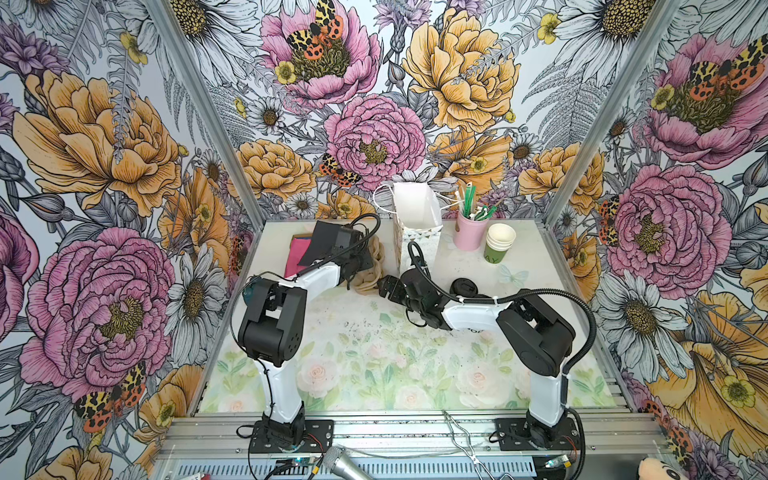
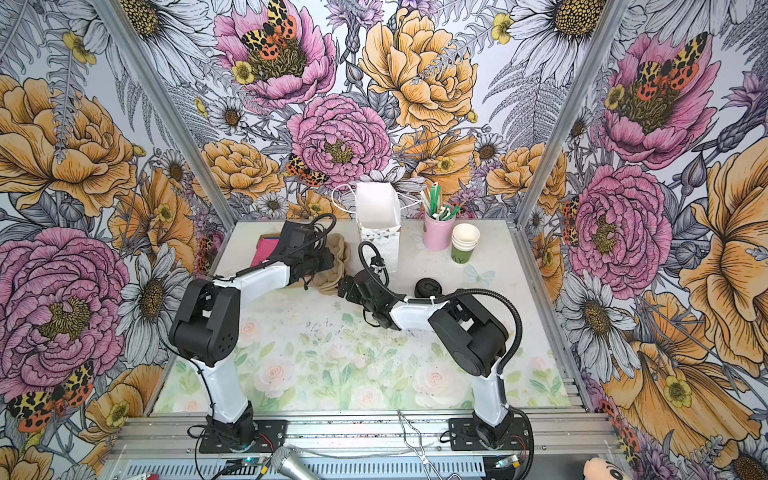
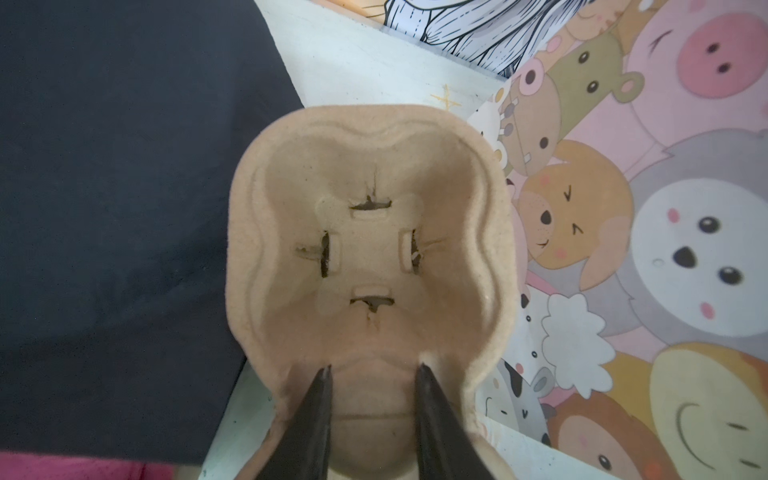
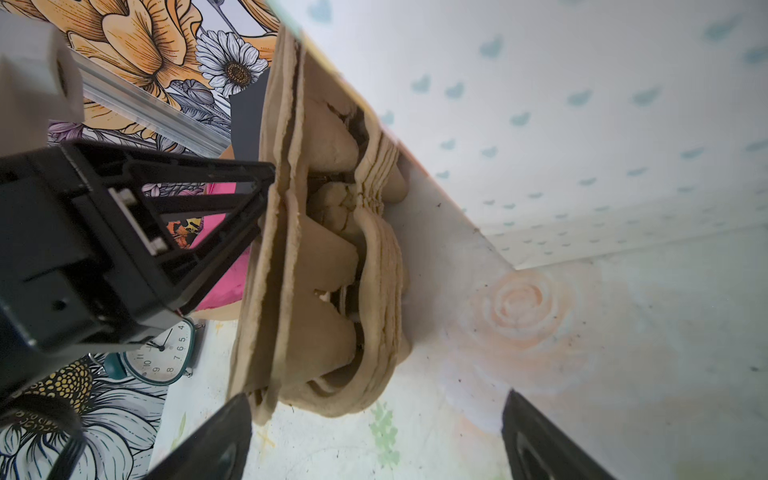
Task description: Pack the takeout coffee
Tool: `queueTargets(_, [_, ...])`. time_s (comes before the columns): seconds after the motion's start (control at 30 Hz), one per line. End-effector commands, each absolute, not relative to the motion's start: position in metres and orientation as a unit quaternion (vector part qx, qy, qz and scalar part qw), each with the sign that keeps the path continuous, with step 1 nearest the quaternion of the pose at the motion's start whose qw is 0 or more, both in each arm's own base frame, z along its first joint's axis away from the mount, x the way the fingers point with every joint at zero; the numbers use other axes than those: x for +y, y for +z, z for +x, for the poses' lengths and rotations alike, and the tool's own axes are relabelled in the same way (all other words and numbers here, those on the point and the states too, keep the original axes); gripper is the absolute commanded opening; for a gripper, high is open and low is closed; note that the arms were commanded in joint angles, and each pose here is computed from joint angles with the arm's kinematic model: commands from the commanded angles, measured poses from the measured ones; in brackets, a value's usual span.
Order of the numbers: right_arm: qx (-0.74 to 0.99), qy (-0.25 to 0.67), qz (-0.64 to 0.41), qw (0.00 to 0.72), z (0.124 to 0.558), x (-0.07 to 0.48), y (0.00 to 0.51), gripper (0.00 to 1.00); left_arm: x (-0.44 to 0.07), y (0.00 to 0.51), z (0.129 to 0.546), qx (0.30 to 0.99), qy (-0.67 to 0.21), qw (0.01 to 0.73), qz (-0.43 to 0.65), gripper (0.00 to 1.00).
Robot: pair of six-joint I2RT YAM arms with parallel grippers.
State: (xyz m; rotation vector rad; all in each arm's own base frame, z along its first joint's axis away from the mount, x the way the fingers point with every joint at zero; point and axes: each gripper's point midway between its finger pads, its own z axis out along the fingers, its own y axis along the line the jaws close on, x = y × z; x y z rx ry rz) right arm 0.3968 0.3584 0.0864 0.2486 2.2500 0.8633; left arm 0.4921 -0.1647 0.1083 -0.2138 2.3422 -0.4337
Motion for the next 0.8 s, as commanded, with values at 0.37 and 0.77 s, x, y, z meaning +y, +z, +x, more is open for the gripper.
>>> queueTargets(0.37, [0.876,0.312,0.112,0.351,0.406,0.353,0.077,0.94,-0.168,0.135,0.49,0.897,-0.204,0.382,-0.083,0.31])
queueTargets(0.77, [0.88,0.3,0.112,0.351,0.407,0.35,0.076,0.94,-0.163,0.166,0.485,0.889,-0.208,0.401,-0.078,0.31])
